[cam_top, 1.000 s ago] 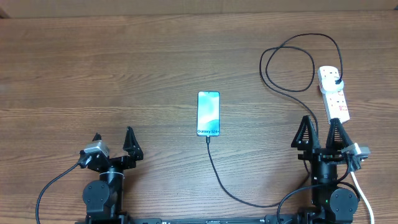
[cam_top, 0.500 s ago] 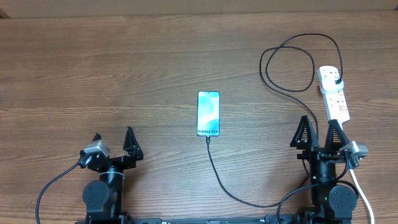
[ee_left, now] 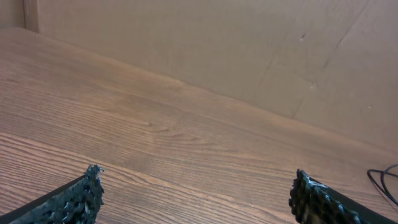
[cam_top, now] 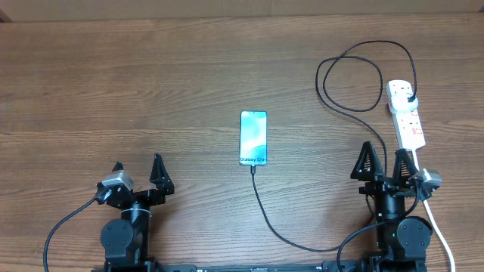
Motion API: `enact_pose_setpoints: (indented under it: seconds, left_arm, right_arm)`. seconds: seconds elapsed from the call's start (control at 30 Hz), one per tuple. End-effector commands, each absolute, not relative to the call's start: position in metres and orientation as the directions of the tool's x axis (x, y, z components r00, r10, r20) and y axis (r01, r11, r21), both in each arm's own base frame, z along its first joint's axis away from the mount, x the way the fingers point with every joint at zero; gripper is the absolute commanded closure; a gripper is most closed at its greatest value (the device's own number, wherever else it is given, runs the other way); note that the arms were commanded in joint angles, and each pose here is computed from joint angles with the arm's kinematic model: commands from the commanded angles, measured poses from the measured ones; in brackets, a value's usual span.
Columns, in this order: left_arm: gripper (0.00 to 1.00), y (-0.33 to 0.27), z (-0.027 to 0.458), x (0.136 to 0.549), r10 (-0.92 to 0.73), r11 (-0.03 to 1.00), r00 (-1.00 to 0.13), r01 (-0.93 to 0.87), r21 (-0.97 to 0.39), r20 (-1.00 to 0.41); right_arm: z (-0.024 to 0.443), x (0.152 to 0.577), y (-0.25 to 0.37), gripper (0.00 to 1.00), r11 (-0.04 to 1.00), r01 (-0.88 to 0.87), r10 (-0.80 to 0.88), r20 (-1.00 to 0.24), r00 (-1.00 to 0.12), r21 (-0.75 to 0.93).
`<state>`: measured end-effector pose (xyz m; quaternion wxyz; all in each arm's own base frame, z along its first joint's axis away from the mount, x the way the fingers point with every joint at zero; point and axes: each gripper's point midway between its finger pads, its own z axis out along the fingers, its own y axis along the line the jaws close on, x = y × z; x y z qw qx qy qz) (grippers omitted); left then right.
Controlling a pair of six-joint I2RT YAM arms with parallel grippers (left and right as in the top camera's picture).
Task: Plug charger to phone and switch on socket
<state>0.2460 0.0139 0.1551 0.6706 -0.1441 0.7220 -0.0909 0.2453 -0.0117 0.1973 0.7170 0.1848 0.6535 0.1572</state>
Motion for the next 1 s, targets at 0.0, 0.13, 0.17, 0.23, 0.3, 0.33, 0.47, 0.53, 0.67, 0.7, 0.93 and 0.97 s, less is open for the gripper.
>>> enact_pose_setpoints:
  seconds: [0.0,0.13,0.17,0.23,0.3,0.33,0.47,0.53,0.67,0.7,0.93,0.97]
  left_arm:
    - [0.0,0.014,0.154,0.246,-0.309,0.949,-0.061,-0.085,-0.303,-0.949]
    - [0.0,0.014,0.154,0.246,-0.309,0.949,-0.061,-0.085,-0.303,-0.949]
    - [0.0,0.014,0.154,0.246,-0.309,0.949,-0.061,-0.085,-0.303,-0.949]
    - [0.0,0.014,0.154,0.246,-0.309,0.949,-0.061,-0.085,-0.303,-0.949]
    - [0.0,0.014,0.154,0.246,-0.309,0.949,-0.061,-0.085,-0.303,-0.949]
    - [0.0,0.014,0.154,0.246,-0.309,0.949,-0.061,-0.085,-0.303,-0.949]
    - [0.0,0.014,0.154,0.246,-0.309,0.949,-0.061,-0.085,-0.303,-0.949]
    - [0.0,0.014,0.154,0.246,-0.309,0.949,-0.06,-0.085,-0.303,-0.949]
    - [0.0,0.014,0.154,0.246,-0.308,0.949,-0.061,-0.085,-0.303,-0.949]
    - [0.0,0.014,0.154,0.246,-0.308,0.949,-0.06,-0.085,-0.303,-0.949]
    - [0.0,0.014,0.154,0.246,-0.309,0.949,-0.061,-0.085,-0.303,-0.949]
    - [0.0,0.014,0.154,0.246,-0.309,0.949,-0.061,-0.085,-0.303,-0.949]
  right_arm:
    - [0.183,0.246,-0.017,0.0,0.881,0.063,0.466,-0.882,0.068,0.47]
    - [0.172,0.246,-0.017,0.0,0.88,0.086,0.466,-0.884,0.03,0.467]
    - [0.172,0.246,-0.017,0.0,0.88,0.086,0.466,-0.884,0.031,0.467]
    - [0.172,0.246,-0.017,0.0,0.88,0.086,0.466,-0.884,0.03,0.467]
    - [0.172,0.246,-0.017,0.0,0.882,0.086,0.463,-0.886,0.028,0.463]
    - [0.171,0.246,-0.016,0.0,0.886,0.084,0.455,-0.89,0.026,0.455]
    - [0.171,0.246,-0.014,0.0,0.924,0.074,0.375,-0.927,0.013,0.375]
    - [0.171,0.246,-0.012,0.0,0.929,0.065,0.366,-0.931,0.005,0.365]
    - [0.171,0.246,-0.009,0.0,0.929,0.048,0.367,-0.93,-0.001,0.367]
    - [0.171,0.246,-0.009,0.0,0.929,0.048,0.367,-0.93,0.0,0.367]
    - [0.171,0.246,-0.009,0.0,0.929,0.049,0.367,-0.93,0.0,0.366]
    - [0.171,0.246,-0.009,0.0,0.929,0.049,0.367,-0.93,0.0,0.366]
